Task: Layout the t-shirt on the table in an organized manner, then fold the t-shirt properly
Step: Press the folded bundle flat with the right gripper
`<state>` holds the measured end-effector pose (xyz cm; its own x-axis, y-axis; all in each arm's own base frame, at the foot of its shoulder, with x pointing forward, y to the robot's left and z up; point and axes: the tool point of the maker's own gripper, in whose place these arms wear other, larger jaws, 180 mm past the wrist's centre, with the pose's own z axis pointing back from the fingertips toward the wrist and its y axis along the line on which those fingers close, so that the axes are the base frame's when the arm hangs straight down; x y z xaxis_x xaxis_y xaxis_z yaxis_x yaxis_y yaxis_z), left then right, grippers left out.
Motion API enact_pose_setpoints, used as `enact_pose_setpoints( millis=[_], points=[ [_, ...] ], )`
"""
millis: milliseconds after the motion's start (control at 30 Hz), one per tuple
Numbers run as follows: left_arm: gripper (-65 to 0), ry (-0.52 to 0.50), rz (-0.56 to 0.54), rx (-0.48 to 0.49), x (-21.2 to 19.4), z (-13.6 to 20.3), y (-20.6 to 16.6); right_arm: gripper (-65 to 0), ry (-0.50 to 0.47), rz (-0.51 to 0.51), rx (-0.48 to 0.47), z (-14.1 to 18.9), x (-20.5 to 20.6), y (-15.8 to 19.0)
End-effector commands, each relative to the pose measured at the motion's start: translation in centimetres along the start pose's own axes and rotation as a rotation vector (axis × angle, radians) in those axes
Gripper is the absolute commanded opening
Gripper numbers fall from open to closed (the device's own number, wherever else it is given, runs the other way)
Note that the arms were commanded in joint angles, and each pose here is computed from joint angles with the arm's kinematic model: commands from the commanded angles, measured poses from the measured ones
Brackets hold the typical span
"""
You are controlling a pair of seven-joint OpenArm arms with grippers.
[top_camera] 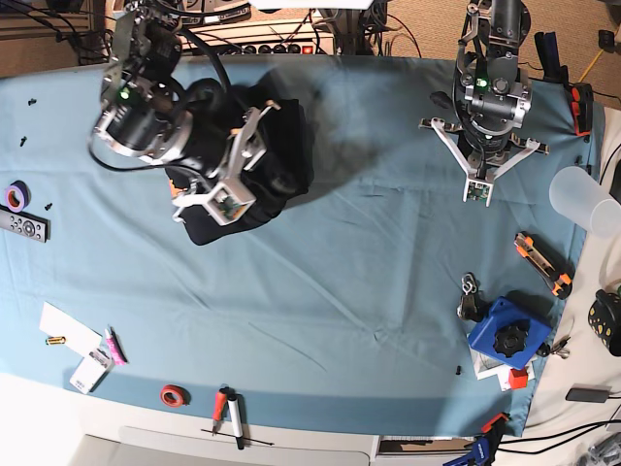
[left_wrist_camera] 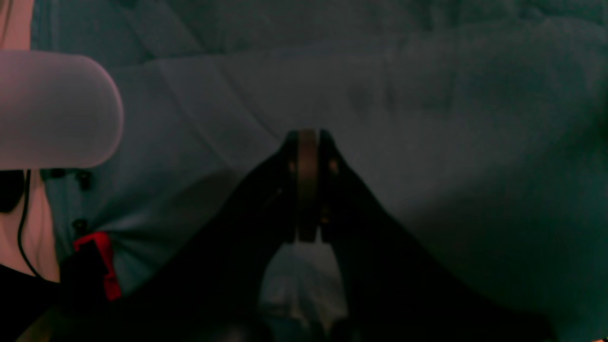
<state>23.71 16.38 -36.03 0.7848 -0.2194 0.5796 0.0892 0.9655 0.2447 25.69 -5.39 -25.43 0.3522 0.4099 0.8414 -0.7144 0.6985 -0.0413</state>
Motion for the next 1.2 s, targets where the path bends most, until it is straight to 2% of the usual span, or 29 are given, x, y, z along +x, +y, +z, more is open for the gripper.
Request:
enact_pose_setpoints(
  millis=[0,67,167,233,267,400,600,667,733,833,933,1067,1167],
  points=[
    [-65.0,-0.037,-0.001,0.013,1.0,0.4,0.4,-43.2,-0.030,-0.009,-0.074,0.7,0.8,-1.7],
    [-65.0,-0.037,-0.002,0.013,1.0,0.4,0.4,-46.1,0.004,-0.067,-0.209,1.9,-0.2,-4.8],
    [-65.0,-0.039,0.001,0.009,1.0,0.4,0.3,-58.1,0.049,-0.132,-0.388,4.5,-2.0,-8.8],
    [-65.0,-0.040,0.009,-0.007,1.0,0.4,0.1,-64.8,0.066,-0.167,-0.430,5.7,-3.2,-9.7],
    [-65.0,-0.045,0.016,-0.020,1.1,0.4,-0.2,-65.0,0.083,-0.186,-0.431,6.1,-3.9,-9.6],
    [-65.0,-0.064,0.032,-0.050,1.5,0.4,-0.7,-65.0,0.164,-0.231,-0.378,5.7,-6.8,-7.8],
    [-65.0,-0.066,0.005,-0.064,1.5,0.4,-1.0,-65.0,0.277,-0.296,-0.263,3.2,-10.6,-5.4],
    [-65.0,-0.066,0.005,-0.063,1.5,0.4,-1.0,-65.0,0.303,-0.299,-0.202,2.1,-11.2,-4.1],
    [-65.0,-0.067,0.006,-0.063,1.5,0.4,-1.0,-65.0,0.321,-0.275,-0.102,0.9,-11.1,-1.7],
    [-65.0,-0.071,0.006,-0.063,1.6,0.4,-1.0,-65.0,0.292,-0.212,0.076,-0.7,-9.8,2.4],
    [-65.0,-0.078,0.005,-0.063,1.7,0.4,-0.9,-65.0,0.249,-0.180,0.163,-1.8,-8.4,4.7],
    [-65.0,-0.076,0.005,-0.063,1.7,0.4,-1.0,-65.0,0.202,-0.144,0.168,-2.5,-6.7,4.5],
    [-65.0,-0.077,0.006,-0.064,1.7,0.4,-1.0,-65.0,0.145,-0.136,0.108,-2.5,-5.2,2.1]
  ],
)
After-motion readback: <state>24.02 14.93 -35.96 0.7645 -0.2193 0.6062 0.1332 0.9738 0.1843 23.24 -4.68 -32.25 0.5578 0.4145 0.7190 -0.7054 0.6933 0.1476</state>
